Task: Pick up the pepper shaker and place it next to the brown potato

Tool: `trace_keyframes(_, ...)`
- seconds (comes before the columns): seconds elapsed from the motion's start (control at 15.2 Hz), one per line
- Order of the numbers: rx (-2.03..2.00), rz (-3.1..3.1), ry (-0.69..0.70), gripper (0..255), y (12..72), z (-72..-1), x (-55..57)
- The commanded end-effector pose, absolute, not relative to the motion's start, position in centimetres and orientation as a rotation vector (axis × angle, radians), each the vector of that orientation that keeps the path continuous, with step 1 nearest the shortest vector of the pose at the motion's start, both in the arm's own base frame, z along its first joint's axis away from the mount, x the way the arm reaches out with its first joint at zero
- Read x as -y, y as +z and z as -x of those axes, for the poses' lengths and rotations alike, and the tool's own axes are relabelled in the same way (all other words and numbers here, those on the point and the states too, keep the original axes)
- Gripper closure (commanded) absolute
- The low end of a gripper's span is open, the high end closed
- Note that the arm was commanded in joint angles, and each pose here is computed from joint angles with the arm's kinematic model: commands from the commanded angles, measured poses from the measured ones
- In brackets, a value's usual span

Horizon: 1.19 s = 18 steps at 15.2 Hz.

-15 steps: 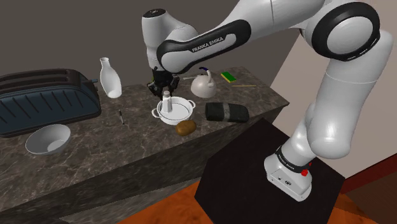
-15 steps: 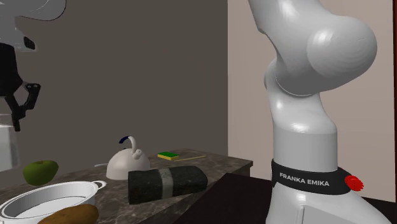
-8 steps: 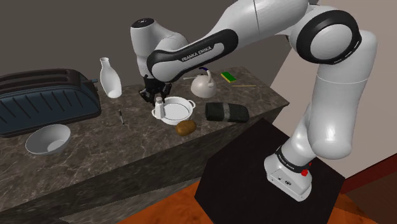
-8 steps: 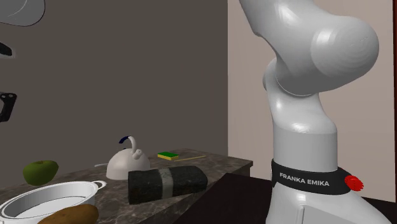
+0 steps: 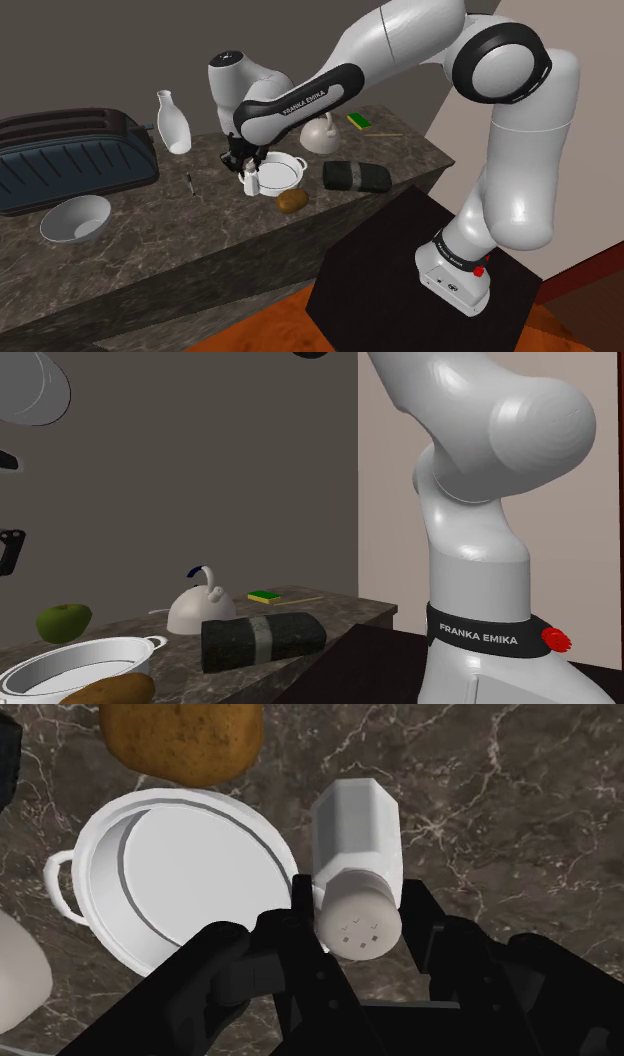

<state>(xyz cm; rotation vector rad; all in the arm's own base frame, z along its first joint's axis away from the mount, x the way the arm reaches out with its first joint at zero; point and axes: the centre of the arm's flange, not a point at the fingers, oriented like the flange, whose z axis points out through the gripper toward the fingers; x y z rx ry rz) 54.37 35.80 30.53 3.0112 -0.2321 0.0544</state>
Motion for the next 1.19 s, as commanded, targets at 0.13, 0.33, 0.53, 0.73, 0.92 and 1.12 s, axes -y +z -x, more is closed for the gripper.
trace_keyframes(0.13, 0.232, -3.012, 0.055, 255, 28.4, -54.2, -35.8)
trace_keyframes(0.33, 0.232, -3.012, 0.055, 255, 26.8, -54.2, -35.8)
trace_keyframes(0.53, 0.232, -3.012, 0.055, 255, 25.2, -54.2, -35.8)
trace_keyframes(0.73, 0.232, -3.012, 0.055, 255, 23.6, -54.2, -35.8)
trace_keyframes(0.92, 0.232, -3.012, 0.055, 255, 22.1, -54.2, -35.8)
trace_keyframes(1.12, 0.232, -3.012, 0.055, 255, 20.5, -54.2, -35.8)
